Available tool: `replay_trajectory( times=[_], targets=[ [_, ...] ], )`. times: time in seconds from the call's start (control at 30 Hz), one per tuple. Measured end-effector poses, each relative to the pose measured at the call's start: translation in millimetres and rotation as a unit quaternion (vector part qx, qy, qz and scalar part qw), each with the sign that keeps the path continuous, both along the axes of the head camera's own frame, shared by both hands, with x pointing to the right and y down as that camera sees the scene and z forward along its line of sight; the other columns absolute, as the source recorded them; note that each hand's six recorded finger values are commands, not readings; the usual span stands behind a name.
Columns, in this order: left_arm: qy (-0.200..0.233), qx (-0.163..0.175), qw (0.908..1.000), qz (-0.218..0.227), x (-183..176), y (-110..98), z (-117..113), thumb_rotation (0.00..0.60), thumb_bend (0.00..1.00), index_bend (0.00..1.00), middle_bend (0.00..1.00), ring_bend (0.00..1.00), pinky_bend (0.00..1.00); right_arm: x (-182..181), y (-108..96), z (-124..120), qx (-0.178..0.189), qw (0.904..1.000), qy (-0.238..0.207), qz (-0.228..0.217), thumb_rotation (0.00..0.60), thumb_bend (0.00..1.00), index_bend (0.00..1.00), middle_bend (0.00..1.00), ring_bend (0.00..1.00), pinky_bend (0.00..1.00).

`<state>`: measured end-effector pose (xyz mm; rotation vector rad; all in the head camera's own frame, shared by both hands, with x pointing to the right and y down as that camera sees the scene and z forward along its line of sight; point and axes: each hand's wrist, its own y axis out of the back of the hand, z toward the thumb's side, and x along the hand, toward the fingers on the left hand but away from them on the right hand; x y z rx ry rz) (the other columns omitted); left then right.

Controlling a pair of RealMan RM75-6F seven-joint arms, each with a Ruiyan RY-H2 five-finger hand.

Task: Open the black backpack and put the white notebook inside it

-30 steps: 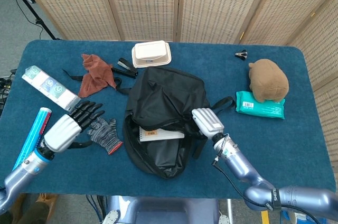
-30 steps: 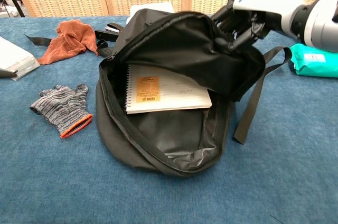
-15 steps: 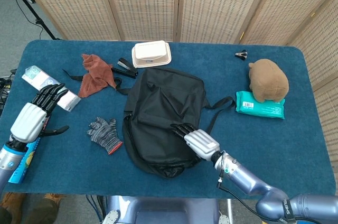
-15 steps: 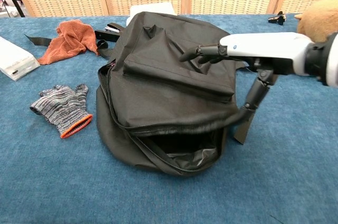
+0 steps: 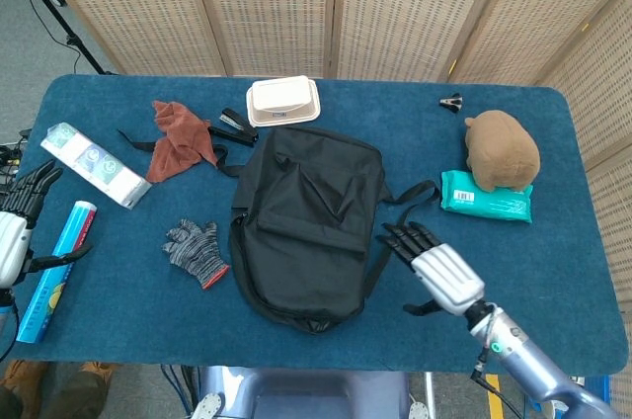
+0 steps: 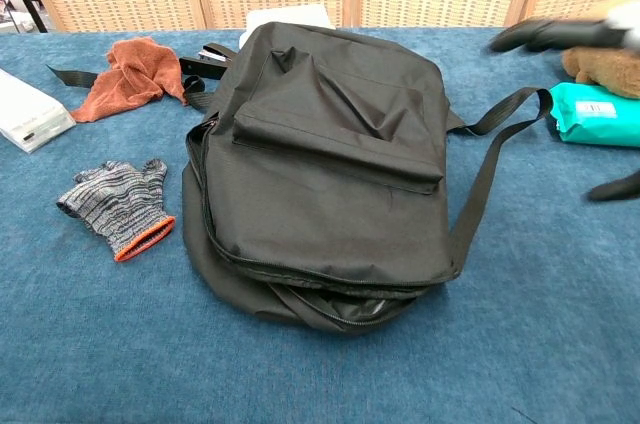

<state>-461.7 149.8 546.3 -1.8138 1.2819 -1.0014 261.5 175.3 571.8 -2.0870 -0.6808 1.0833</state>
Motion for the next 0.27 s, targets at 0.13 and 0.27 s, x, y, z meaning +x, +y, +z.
replay_trajectory(
  times=[0.13,0.27],
  targets=[
    [-0.015,-0.025,0.9991,-0.031,-12,14,-6,0.6,0.0,0.0,0.0,0.0,0.03,53,-7,-11,0.087,0.9941,0.053,0.038,0.6,0.0,0.0,0.0,0.0,0.0],
    [-0.039,-0.05,0.996,-0.063,-25,28,-15,0.6,0.0,0.0,0.0,0.0,0.0,101,-7,-21,0.162,0.9783,0.103,0.078,0.6,0.0,0.0,0.0,0.0,0.0]
  ],
)
